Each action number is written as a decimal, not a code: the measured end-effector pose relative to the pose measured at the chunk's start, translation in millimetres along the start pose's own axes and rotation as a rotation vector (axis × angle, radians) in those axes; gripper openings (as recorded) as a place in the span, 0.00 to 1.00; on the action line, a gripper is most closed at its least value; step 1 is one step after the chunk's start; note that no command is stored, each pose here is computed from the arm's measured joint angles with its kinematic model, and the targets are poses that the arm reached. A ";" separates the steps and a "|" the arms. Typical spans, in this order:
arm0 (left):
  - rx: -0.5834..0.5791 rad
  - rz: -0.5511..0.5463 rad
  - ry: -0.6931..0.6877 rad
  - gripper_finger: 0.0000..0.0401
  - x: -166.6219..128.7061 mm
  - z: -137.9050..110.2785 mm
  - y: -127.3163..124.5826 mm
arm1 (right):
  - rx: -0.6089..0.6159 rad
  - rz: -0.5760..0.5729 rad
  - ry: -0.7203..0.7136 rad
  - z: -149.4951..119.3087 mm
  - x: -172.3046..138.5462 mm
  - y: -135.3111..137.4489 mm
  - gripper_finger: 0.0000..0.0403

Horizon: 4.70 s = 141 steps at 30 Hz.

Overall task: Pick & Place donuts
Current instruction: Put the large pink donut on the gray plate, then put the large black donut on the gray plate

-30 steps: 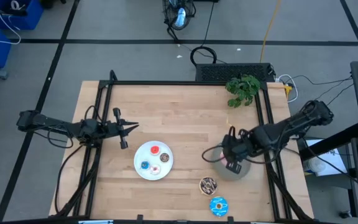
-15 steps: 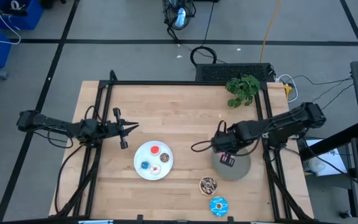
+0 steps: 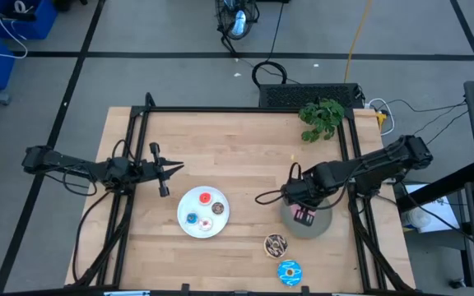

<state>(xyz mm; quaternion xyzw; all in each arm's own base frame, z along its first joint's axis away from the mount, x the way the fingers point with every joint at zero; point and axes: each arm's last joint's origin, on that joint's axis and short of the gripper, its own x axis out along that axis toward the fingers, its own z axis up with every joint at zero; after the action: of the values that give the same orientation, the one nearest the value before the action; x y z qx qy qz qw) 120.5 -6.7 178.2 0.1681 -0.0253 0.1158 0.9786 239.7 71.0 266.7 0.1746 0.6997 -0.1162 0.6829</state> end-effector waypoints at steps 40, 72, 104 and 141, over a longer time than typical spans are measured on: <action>-0.001 0.001 0.001 0.09 0.0 0.0 0.0 | -0.085 0.034 -0.052 4.3 10.2 3.3 0.02; -0.001 0.002 0.000 0.09 0.0 0.0 0.1 | 0.117 -0.015 0.017 -7.6 112.1 -43.7 0.02; -0.001 0.009 0.003 0.09 0.0 -0.1 0.3 | -0.004 -0.112 -0.034 6.4 40.3 -23.1 0.51; -0.025 0.006 0.010 0.09 0.0 -0.9 0.0 | -0.320 0.117 -0.251 3.1 18.2 116.4 0.00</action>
<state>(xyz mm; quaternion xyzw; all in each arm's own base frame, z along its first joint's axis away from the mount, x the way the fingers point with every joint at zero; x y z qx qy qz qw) 120.5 -6.4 177.4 0.1552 -0.0221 0.1195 0.9804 289.3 177.5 257.2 0.0883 0.6073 0.0155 0.7894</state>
